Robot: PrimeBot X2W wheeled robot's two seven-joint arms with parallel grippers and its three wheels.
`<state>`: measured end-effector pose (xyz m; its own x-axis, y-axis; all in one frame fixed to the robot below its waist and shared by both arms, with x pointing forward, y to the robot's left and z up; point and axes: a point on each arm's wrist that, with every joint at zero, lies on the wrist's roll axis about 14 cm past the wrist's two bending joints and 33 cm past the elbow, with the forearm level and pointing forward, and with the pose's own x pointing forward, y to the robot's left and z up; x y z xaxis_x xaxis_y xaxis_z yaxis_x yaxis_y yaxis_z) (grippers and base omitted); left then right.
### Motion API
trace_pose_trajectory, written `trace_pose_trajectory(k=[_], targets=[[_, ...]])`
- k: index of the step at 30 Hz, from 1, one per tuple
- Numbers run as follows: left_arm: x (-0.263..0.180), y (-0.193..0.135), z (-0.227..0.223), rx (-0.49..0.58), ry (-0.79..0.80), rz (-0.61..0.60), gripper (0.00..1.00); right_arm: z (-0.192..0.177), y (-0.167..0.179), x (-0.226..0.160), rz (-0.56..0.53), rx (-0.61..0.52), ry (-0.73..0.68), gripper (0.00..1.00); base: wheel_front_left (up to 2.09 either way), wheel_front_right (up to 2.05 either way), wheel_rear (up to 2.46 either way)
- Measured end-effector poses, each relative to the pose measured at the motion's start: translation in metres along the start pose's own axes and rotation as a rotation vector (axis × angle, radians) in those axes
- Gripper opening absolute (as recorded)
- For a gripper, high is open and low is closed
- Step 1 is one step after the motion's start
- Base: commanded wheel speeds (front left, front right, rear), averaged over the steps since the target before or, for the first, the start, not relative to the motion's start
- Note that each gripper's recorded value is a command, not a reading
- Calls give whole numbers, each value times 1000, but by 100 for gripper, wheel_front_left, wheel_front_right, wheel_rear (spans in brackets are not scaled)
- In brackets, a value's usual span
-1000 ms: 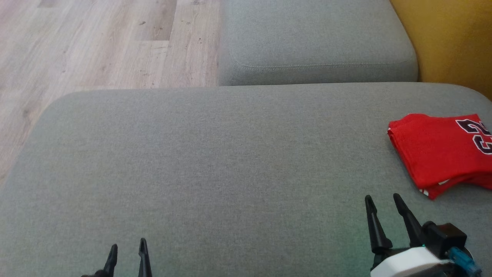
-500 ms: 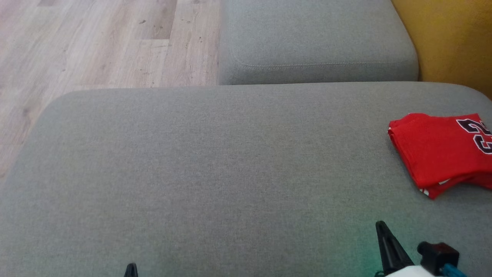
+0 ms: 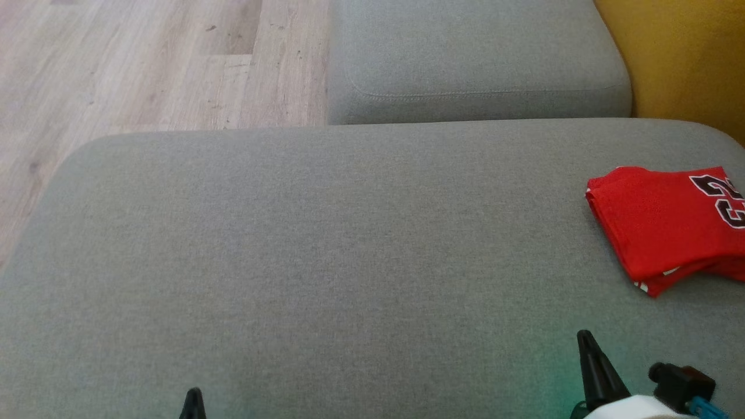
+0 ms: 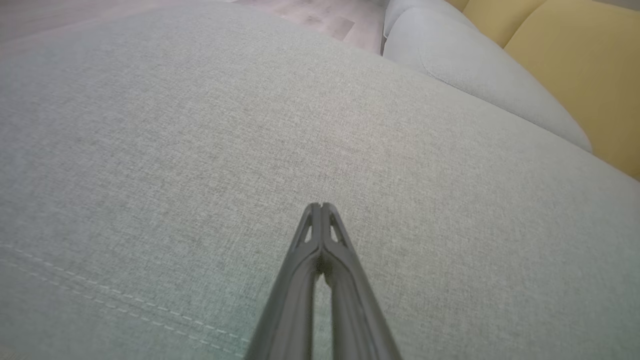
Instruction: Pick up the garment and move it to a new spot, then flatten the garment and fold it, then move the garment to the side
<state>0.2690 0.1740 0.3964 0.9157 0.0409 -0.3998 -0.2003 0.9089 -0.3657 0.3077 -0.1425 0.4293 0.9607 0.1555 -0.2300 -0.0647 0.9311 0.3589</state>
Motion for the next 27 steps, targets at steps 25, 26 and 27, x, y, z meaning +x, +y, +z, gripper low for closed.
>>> trace_pose_trajectory(k=[25,26,27], targets=[[18,-6,14,-260,24,-17,0,16,-11,11,-37,278,-44,0,0,0,0],[18,-7,14,-269,27,-20,0,18,-11,12,-36,288,-50,0,0,0,0],[19,-7,14,-279,28,-21,0,20,-11,13,-36,299,-55,0,0,0,0]])
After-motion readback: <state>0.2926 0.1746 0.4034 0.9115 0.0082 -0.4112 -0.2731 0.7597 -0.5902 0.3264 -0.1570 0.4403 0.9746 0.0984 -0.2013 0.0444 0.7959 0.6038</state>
